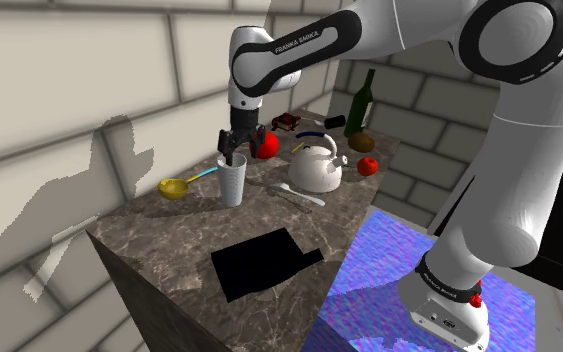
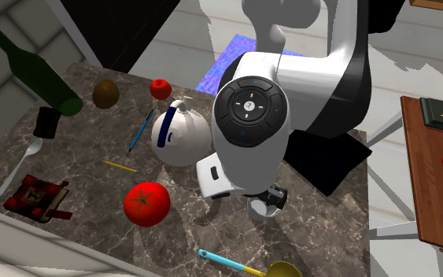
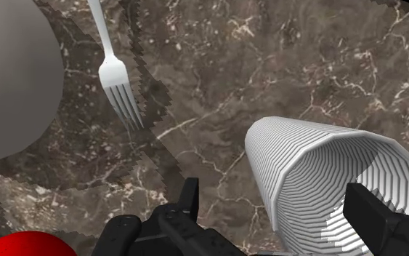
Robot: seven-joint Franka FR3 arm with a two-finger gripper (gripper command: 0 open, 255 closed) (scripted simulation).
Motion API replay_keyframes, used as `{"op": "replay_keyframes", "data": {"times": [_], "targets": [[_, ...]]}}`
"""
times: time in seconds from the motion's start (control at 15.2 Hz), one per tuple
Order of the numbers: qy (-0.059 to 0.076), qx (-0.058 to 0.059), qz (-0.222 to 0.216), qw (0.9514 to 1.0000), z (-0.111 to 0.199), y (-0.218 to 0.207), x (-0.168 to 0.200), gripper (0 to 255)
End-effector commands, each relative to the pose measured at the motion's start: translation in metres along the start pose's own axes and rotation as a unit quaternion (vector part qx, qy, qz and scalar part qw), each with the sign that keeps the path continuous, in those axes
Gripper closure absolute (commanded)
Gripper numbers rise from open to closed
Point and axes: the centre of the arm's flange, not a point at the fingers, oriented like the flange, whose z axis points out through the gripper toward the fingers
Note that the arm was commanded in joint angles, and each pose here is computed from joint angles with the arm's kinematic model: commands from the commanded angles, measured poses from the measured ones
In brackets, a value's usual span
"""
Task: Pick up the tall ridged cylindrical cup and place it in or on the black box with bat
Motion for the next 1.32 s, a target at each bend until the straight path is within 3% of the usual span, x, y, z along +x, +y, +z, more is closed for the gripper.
{"op": "replay_keyframes", "data": {"times": [0.0, 0.2, 0.26, 0.86, 1.25], "targets": [[0.000, 0.000, 0.000, 1.0000, 0.000, 0.000, 0.000, 0], [0.000, 0.000, 0.000, 1.0000, 0.000, 0.000, 0.000, 0], [0.000, 0.000, 0.000, 1.0000, 0.000, 0.000, 0.000, 255], [0.000, 0.000, 0.000, 1.0000, 0.000, 0.000, 0.000, 255], [0.000, 0.000, 0.000, 1.0000, -0.031, -0.003, -0.002, 255]]}}
